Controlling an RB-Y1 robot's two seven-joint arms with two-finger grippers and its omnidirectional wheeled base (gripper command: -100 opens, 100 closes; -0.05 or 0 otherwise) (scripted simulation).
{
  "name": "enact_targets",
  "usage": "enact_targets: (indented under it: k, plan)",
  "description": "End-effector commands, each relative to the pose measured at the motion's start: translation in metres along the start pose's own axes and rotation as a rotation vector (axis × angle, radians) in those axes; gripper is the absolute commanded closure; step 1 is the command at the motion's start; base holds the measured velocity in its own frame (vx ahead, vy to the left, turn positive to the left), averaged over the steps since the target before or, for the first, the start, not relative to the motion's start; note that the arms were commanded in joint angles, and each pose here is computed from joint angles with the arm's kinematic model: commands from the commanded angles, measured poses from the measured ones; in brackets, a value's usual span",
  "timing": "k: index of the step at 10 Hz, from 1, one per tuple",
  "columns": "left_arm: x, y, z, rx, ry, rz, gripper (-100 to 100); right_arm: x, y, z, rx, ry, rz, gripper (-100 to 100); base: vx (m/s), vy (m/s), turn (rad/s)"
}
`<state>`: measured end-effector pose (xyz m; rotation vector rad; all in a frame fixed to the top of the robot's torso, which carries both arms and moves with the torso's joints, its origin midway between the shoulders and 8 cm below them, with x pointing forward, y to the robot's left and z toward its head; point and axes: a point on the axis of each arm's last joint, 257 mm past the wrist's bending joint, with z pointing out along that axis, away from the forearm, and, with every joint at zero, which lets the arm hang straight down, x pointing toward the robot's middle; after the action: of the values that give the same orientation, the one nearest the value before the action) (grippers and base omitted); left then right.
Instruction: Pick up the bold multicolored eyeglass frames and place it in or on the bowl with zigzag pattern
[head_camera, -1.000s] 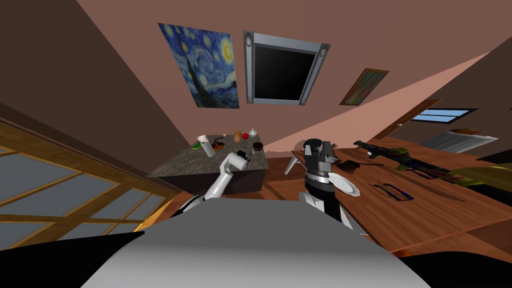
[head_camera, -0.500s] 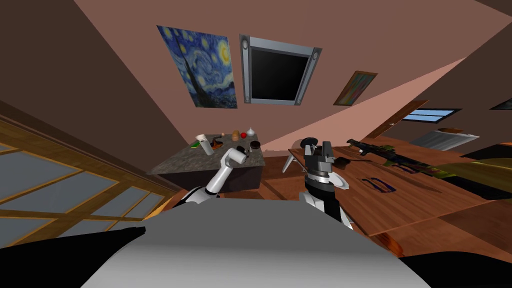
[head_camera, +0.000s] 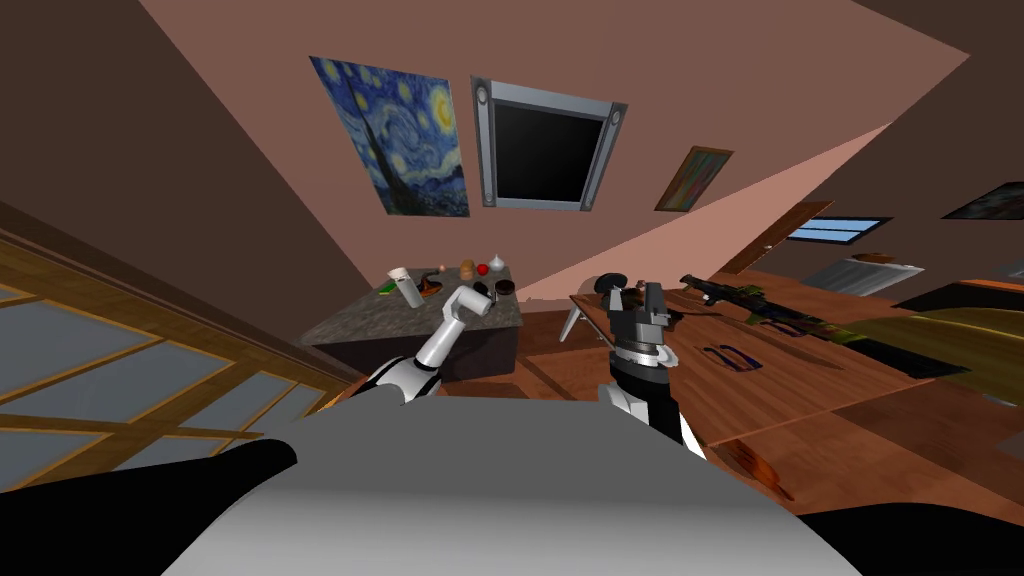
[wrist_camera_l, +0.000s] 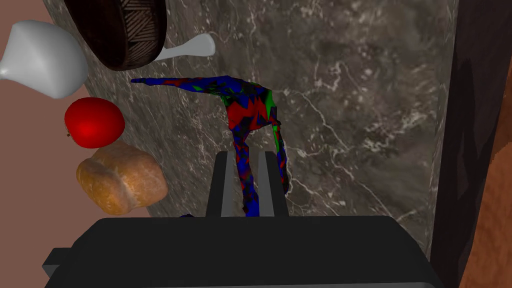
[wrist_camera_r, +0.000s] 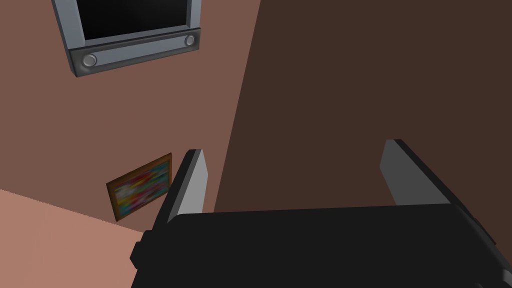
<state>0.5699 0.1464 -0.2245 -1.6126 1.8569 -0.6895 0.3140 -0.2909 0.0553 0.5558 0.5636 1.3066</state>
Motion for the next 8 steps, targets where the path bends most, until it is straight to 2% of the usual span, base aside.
enact_targets:
  k: [1, 2, 3, 4, 6, 7, 8]
  plan:
    - [-0.015, -0.018, 0.002, 0.009, -0.023, 0.017, 100, 0.0, 0.0, 0.0, 0.0, 0.0, 0.0, 0, -0.081, -0.074, -0.08]
    - [-0.014, -0.026, 0.0, 0.019, -0.023, 0.021, 100, 0.0, 0.0, 0.0, 0.0, 0.0, 0.0, 0, -0.054, -0.062, -0.012]
    - [-0.025, -0.036, 0.003, 0.021, -0.036, 0.025, 100, 0.0, 0.0, 0.0, 0.0, 0.0, 0.0, 0, -0.048, -0.068, -0.038]
    - [-0.024, -0.041, 0.002, 0.028, -0.036, 0.027, 100, 0.0, 0.0, 0.0, 0.0, 0.0, 0.0, 0, -0.036, -0.048, -0.027]
    - [-0.041, -0.066, 0.003, 0.044, -0.054, 0.028, 100, 0.0, 0.0, 0.0, 0.0, 0.0, 0.0, 0, -0.038, -0.052, -0.061]
    - [-0.042, -0.068, 0.004, 0.038, -0.059, 0.029, 100, 0.0, 0.0, 0.0, 0.0, 0.0, 0.0, 0, -0.032, -0.045, -0.038]
    - [-0.049, -0.085, 0.002, 0.054, -0.064, 0.025, 100, 0.0, 0.0, 0.0, 0.0, 0.0, 0.0, 0, -0.021, -0.053, -0.062]
